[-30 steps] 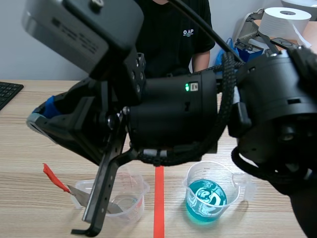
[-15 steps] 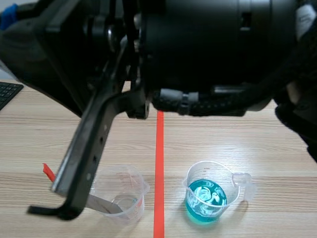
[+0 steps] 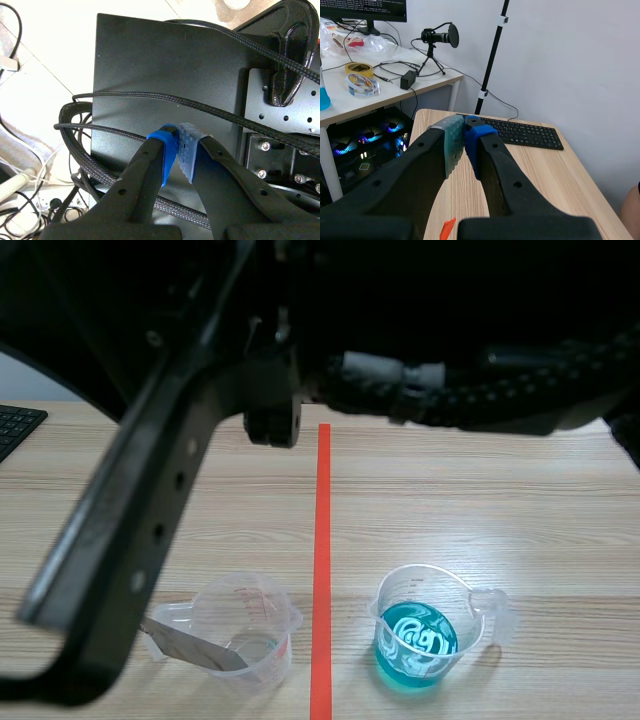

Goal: Do the redox reaction experiment.
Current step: 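Lift the metal plate out of the left beaker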

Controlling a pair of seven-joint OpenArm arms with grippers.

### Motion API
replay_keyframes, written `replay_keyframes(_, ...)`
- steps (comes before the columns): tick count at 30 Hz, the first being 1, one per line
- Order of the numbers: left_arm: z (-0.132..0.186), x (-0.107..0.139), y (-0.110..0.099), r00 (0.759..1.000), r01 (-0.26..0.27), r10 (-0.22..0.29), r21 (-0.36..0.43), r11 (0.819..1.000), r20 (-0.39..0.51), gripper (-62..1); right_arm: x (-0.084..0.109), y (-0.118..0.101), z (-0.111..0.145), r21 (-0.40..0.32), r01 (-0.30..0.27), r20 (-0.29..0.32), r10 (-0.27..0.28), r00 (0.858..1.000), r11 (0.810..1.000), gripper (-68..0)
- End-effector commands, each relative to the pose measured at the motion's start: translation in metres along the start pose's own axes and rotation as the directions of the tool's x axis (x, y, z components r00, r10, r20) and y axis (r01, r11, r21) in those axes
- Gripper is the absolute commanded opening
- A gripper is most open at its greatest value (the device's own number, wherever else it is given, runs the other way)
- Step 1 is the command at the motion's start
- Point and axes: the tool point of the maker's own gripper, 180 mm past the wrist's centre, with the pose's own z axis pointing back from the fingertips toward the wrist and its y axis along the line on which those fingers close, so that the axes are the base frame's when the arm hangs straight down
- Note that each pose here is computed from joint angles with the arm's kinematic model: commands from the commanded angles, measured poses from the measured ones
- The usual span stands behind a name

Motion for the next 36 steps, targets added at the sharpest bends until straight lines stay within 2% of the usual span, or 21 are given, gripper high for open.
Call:
replay_keyframes(1, 0.002, 0.0, 0.002, 1.0, 0.001, -0.001, 0.003, 1.0, 0.01, -58.2, 0.008, -0.001, 0.0, 0.0, -0.012, 0.027, 0.012, 1.0, 1.0, -66.9)
replay_keyframes(9, 0.002, 0.0, 0.002, 1.0, 0.001, -0.001, 0.003, 1.0, 0.01, -58.2, 0.008, -0.001, 0.0, 0.0, -0.012, 0.027, 0.012, 1.0, 1.0, -66.6)
replay_keyframes(11, 0.002, 0.0, 0.002, 1.0, 0.001, -0.001, 0.003, 1.0, 0.01, -58.2, 0.008, -0.001, 0.0, 0.0, -0.012, 0.026, 0.012, 1.0, 1.0, -61.2)
replay_keyframes(13, 0.002, 0.0, 0.002, 1.0, 0.001, -0.001, 0.003, 1.0, 0.01, -58.2, 0.007, -0.001, 0.0, 0.0, -0.012, 0.026, 0.012, 1.0, 1.0, -49.1)
replay_keyframes(17, 0.002, 0.0, 0.002, 1.0, 0.001, -0.001, 0.003, 1.0, 0.01, -58.2, 0.008, -0.001, 0.001, 0.0, -0.009, 0.03, 0.009, 1.0, 1.0, -11.4)
replay_keyframes(19, 0.002, 0.0, 0.002, 1.0, 0.001, -0.001, 0.003, 1.0, 0.01, -58.2, 0.008, -0.001, 0.0, 0.0, -0.009, 0.028, 0.009, 1.0, 1.0, 0.4)
replay_keyframes(25, 0.002, 0.0, 0.002, 1.0, 0.001, -0.001, 0.003, 1.0, 0.01, -58.2, -0.002, -0.001, 0.0, 0.0, -0.008, -0.023, 0.008, 1.0, 1.0, 0.4)
replay_keyframes(28, 0.002, 0.0, 0.002, 1.0, 0.001, -0.001, 0.003, 1.0, 0.01, -58.2, -0.008, -0.006, 0.001, -0.029, 0.009, -0.053, -0.011, 0.999, 1.0, 0.4)
replay_keyframes(32, 0.002, 0.0, 0.002, 1.0, 0.001, -0.001, 0.003, 1.0, 0.01, -58.2, -0.025, -0.013, 0.001, -0.048, 0.051, -0.086, -0.055, 0.995, 0.998, 0.4)
replay_keyframes(36, 0.002, 0.0, 0.002, 1.0, 0.001, -0.001, 0.003, 1.0, 0.01, -58.2, -0.051, -0.012, -0.002, -0.043, 0.12, -0.13, -0.125, 0.984, 0.992, 0.4)
